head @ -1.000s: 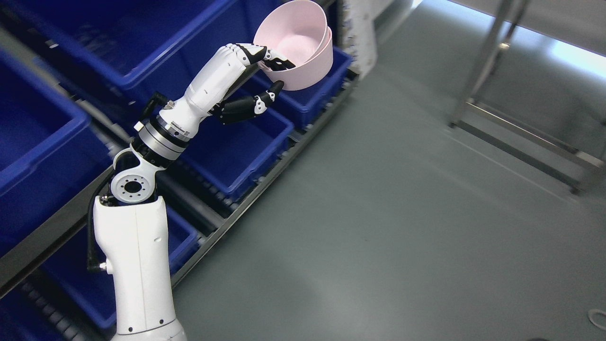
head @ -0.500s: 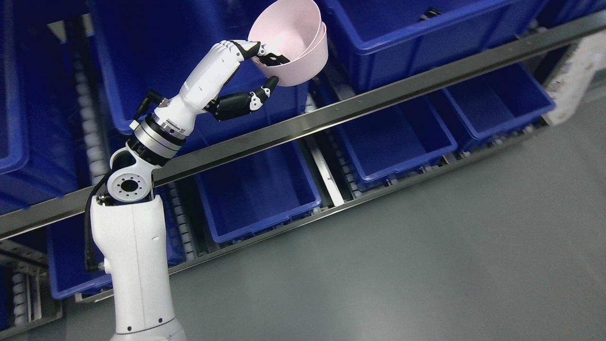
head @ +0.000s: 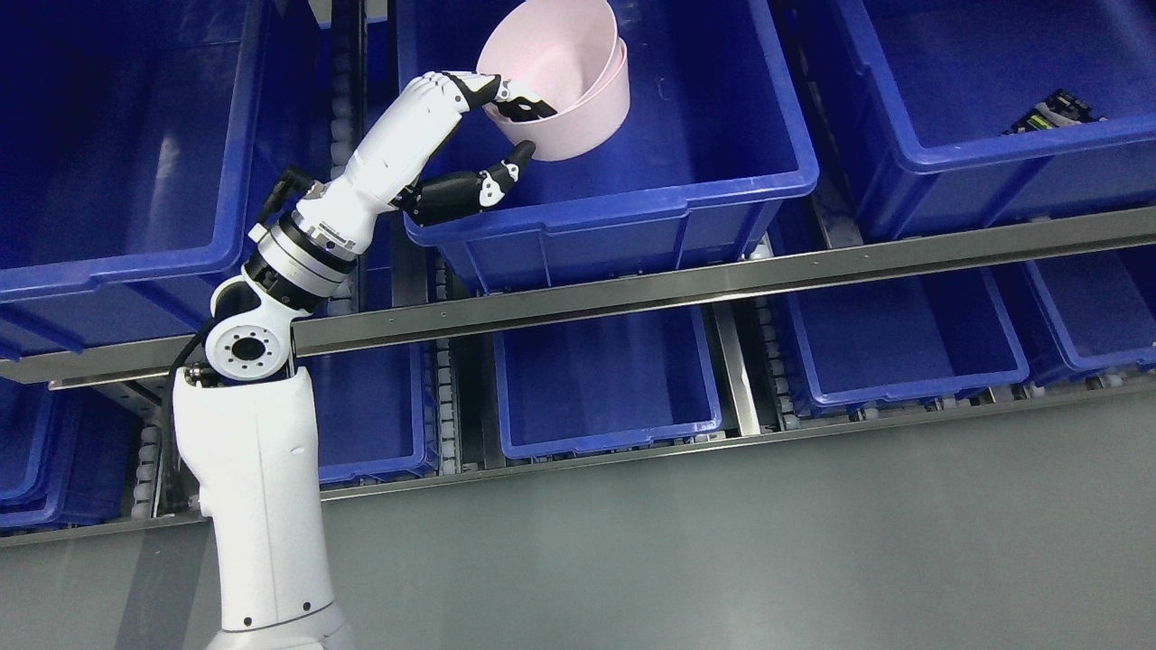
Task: Stack pink IKEA bowls on left shelf middle
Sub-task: 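Lower the stacked bowls into the blue bin and open the left hand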
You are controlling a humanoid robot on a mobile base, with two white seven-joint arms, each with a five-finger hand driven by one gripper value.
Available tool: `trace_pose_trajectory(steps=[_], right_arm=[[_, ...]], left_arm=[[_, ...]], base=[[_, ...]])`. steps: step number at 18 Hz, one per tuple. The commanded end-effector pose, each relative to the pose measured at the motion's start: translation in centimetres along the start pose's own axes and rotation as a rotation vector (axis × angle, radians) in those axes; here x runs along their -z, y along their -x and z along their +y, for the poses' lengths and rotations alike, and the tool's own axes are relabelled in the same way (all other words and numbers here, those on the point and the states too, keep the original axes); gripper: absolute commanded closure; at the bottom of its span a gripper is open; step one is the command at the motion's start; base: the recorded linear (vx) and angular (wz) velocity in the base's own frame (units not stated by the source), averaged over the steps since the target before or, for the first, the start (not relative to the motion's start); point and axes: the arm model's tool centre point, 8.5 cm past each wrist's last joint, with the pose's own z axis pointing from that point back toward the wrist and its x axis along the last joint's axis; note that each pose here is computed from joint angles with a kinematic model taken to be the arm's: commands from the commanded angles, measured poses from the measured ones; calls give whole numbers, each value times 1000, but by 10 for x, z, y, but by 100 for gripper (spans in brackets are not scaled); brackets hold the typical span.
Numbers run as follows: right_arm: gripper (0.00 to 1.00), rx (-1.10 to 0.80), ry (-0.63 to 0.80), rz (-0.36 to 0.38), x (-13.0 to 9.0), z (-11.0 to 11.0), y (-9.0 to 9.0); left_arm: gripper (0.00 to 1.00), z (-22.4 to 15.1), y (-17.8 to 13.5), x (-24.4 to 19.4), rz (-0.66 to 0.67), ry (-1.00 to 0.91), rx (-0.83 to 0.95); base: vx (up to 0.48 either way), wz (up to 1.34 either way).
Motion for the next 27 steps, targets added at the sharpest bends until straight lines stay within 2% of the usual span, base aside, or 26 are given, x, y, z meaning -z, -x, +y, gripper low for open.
trace_pose_trajectory(steps=[1, 7, 8, 11, 14, 17, 20, 22, 25, 27], right_arm=[[0, 1, 18, -17, 1, -11, -6], [0, 1, 18, -17, 1, -11, -6], [0, 1, 18, -17, 1, -11, -6], [0, 1, 18, -17, 1, -11, -6], [0, 1, 18, -17, 1, -11, -6], [0, 1, 18, -17, 1, -11, -6], [0, 1, 18, -17, 1, -11, -6], [0, 1, 18, -17, 1, -11, -6], [0, 1, 18, -17, 1, -11, -6], [0, 1, 18, -17, 1, -11, -6]], left_arm=[[98, 11, -14, 29, -69, 29, 39], [97, 28, -21, 52, -79, 14, 40], [97, 23, -22, 55, -74, 36, 28], [97, -28, -21, 55, -14, 166, -46], [95, -42, -13, 45, 56, 194, -68], [64, -42, -9, 43, 83, 189, -84], [49, -50, 0, 30, 119, 179, -115], [37, -34, 5, 27, 134, 82, -109], [27, -4, 6, 28, 127, -125, -79], [26, 19, -1, 35, 80, -241, -75]], base=[[57, 180], [5, 8], [-3, -17], [-1, -6], [0, 0], [0, 0], [0, 0], [0, 0], [0, 0], [0, 0]])
